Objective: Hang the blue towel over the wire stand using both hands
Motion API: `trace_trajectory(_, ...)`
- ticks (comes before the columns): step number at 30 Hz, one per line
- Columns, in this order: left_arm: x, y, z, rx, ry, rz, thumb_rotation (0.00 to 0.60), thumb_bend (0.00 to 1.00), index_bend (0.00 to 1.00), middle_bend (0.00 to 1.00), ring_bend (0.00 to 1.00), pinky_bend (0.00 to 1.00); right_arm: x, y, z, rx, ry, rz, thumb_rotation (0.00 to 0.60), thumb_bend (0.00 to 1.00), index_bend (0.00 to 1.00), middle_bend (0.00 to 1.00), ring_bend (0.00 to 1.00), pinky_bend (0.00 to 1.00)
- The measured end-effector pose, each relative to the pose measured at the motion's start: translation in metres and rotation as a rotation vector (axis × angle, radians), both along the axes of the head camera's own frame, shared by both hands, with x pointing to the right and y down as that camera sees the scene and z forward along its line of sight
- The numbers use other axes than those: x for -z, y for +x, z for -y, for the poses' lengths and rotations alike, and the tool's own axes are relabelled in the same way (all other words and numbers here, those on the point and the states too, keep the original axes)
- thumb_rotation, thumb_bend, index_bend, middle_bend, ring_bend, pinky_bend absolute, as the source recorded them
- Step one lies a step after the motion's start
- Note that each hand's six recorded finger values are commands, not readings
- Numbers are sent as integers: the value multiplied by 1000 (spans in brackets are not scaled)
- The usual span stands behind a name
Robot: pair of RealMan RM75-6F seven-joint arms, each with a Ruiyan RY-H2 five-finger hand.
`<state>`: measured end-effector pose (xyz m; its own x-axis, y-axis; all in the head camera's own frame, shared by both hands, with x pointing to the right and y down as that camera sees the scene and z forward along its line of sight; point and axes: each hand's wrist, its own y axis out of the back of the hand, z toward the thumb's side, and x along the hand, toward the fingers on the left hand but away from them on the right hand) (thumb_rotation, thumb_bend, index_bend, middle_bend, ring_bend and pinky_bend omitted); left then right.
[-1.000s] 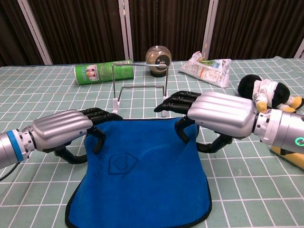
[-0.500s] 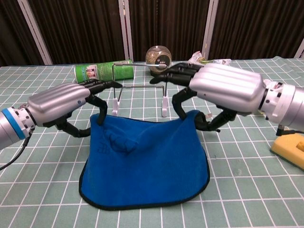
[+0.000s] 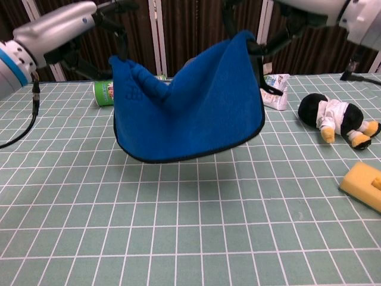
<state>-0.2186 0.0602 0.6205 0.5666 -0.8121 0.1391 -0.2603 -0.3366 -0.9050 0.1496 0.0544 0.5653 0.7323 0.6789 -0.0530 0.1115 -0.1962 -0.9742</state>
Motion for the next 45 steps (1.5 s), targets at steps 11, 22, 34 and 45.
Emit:
trace_trajectory(11,39,0,67,152,70,-26,600,500,805,0,0,0,25,-1,60,-161,-2,44,600,447,650,33,0,0)
trace_trajectory(22,20,-19,88,210,34,61,600,502,805,0,0,0,-3,6,79,-232,-51,31,600,447,650,33,0,0)
trace_trajectory(34,-32,-31,79,219,-49,132,600,502,805,0,0,0,-71,16,72,-267,-155,-20,600,448,650,33,0,0)
trace_trajectory(45,-55,-28,70,197,-87,143,600,503,804,0,0,0,-101,21,65,-274,-204,-42,600,437,650,32,0,0)
